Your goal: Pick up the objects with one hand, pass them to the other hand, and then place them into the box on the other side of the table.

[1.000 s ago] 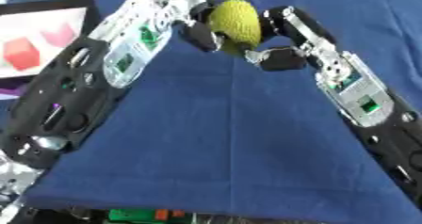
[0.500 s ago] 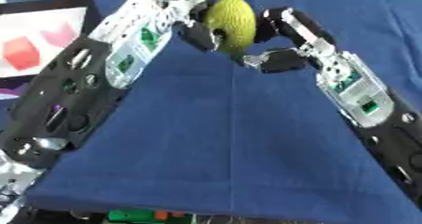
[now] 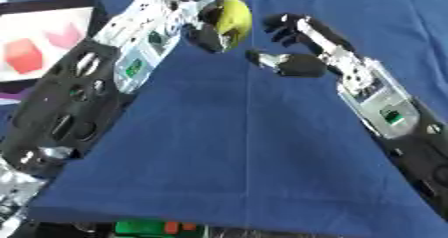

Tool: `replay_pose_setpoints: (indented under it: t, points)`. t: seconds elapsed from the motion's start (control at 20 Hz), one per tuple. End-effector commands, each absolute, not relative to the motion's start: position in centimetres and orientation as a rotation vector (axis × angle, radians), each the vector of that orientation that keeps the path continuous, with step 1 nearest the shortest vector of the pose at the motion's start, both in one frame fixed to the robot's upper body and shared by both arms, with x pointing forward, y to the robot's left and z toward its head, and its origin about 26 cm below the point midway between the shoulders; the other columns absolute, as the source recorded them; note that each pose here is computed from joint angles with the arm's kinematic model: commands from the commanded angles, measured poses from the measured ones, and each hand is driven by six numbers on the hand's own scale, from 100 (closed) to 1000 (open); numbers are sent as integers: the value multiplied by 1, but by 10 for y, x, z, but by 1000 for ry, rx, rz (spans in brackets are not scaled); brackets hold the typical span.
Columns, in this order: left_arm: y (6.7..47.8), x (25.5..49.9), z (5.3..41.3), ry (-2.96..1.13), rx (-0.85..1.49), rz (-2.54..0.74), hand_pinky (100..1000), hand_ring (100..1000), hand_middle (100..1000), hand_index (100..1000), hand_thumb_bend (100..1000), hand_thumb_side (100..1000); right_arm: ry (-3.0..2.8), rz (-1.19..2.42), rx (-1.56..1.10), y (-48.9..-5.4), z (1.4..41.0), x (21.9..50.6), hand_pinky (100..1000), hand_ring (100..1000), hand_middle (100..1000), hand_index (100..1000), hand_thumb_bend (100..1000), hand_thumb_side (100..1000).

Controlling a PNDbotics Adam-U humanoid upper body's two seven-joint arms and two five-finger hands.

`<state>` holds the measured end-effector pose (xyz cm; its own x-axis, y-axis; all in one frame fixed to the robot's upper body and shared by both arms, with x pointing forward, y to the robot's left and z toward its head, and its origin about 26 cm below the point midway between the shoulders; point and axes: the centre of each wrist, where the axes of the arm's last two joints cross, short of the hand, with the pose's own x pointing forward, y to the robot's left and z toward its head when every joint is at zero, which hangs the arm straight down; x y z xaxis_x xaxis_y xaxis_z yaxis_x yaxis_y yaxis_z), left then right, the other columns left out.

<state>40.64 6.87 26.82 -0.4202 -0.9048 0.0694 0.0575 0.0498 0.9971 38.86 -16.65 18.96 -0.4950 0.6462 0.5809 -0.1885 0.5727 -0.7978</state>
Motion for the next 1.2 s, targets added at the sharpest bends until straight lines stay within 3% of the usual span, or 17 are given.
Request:
replay_pose_setpoints:
  t: [0.05, 0.65, 1.2]
  points:
    - [78, 404, 285, -1549, 949, -1472, 701, 528, 374, 357, 100, 212, -1813, 1049, -447, -175, 199, 390, 768, 788, 796, 883, 493, 672]
    - [98, 399, 297, -1588, 998, -1391, 700, 524, 366, 344, 100, 204, -1792, 1026, -472, -182, 198, 387, 769, 784, 794, 882, 483, 654]
    - [141, 398, 324, -1584, 1001, -1250, 704, 519, 360, 336, 100, 211, -1799, 1013, -487, -188, 200, 385, 769, 785, 795, 883, 482, 656]
